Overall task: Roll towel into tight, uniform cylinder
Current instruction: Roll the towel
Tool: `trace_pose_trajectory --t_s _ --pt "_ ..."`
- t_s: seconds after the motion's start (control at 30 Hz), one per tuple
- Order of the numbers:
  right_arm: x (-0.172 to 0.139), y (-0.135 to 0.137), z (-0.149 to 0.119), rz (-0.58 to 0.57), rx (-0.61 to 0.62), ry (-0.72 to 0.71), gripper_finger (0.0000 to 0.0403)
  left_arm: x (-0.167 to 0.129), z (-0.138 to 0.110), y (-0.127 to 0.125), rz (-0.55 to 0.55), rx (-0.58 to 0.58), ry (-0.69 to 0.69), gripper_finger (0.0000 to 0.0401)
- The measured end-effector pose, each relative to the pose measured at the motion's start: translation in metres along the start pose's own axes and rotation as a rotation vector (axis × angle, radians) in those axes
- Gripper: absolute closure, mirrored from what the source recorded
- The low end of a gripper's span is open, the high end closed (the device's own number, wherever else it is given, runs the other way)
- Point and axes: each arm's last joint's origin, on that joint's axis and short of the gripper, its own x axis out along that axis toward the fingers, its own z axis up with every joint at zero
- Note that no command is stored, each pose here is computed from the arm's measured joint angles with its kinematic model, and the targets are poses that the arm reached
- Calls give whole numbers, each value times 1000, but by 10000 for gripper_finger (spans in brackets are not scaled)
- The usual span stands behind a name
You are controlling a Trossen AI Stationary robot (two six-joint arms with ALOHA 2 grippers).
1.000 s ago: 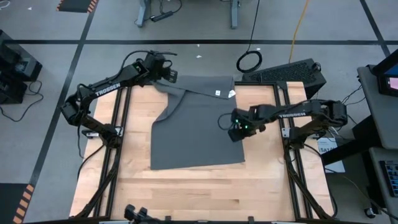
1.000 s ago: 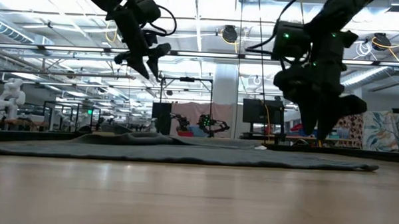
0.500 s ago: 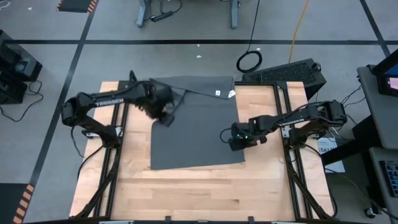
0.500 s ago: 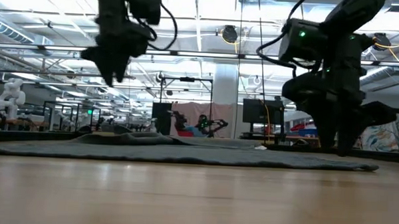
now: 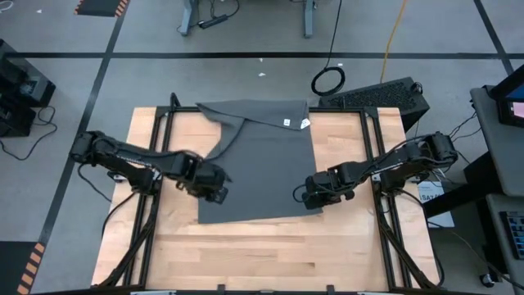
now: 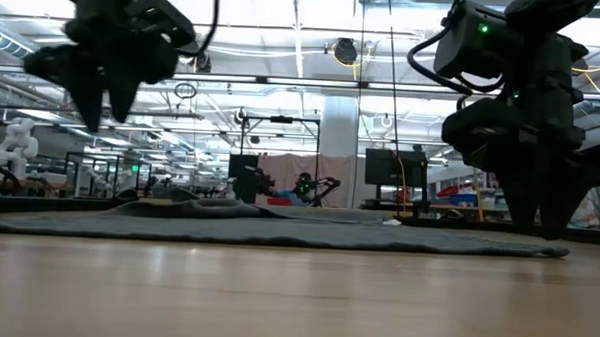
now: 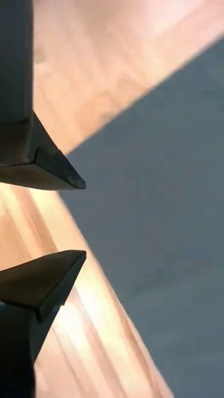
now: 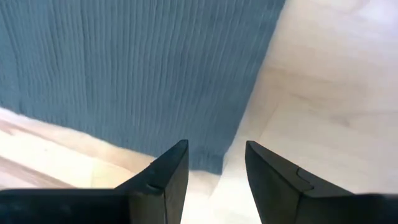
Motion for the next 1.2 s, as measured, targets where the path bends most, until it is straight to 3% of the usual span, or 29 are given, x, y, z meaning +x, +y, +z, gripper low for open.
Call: trace_pose_trajectory --t_s 0.2,0.43,0.63,0.87,1.2 --pt "0 0 -2 4 -57 45 254 14 -33 6 61 -122 -20 209" --pt "-2 0 -1 42 -266 146 254 29 -58 11 54 -233 1 200" --pt "-4 -1 10 65 -390 129 254 34 -66 10 59 -281 3 229" --pt "-7 -4 23 86 -505 106 254 41 -65 10 108 -292 -17 233" --pt "-9 2 20 146 -404 134 254 81 -64 20 197 -268 -29 233"
